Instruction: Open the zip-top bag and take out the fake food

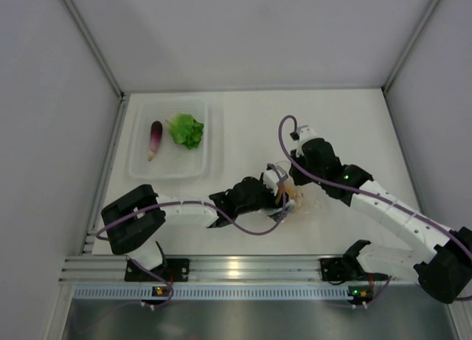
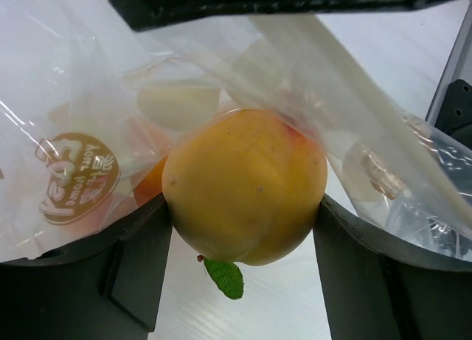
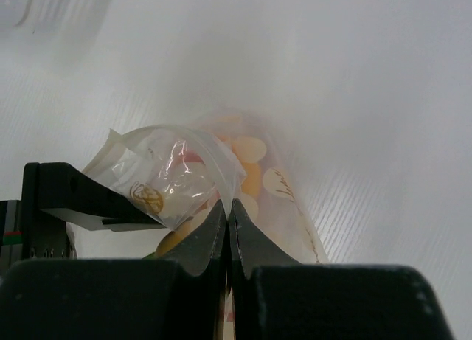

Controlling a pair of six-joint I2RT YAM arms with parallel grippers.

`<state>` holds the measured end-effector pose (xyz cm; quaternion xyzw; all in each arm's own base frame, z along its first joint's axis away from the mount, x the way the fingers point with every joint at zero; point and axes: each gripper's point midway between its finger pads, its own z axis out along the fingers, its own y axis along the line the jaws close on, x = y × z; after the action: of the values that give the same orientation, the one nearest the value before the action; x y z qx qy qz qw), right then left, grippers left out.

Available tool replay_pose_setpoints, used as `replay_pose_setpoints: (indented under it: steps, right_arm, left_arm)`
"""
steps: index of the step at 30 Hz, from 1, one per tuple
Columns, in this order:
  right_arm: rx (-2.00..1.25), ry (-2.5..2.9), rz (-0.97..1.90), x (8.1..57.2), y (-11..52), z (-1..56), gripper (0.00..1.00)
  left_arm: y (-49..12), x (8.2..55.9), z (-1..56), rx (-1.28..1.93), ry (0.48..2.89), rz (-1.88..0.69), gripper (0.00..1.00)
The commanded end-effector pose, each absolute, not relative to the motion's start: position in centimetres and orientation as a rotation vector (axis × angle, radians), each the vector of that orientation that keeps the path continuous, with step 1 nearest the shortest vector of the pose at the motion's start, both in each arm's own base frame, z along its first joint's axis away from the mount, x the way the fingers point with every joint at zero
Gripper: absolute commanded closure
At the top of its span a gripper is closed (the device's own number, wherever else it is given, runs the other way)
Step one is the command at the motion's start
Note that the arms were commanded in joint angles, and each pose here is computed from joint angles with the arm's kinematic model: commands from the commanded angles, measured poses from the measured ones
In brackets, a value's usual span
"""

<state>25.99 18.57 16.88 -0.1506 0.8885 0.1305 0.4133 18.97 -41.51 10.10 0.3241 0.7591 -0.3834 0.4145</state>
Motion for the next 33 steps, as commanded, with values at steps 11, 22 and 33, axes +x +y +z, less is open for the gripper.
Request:
replay_pose_setpoints:
  steps: [11,22,33]
  right_arm:
    - [-0.515,2.134,0.376,23.5,19.9,18.8,1.0]
    - [-0.423,2.029,0.28,23.3,18.7,19.8,1.0]
    - [-0.315,1.98,0.099,24.2,17.2,19.4,1.0]
  left_arm:
    - [-40.5,23.7,16.5,0.589,1.71,-0.779,1.0]
    - [-40.1,24.5,18.0,0.418,1.814,-0.786,1.0]
    - [-39.4,22.9,17.2,0.271,2.051,-0.876,1.0]
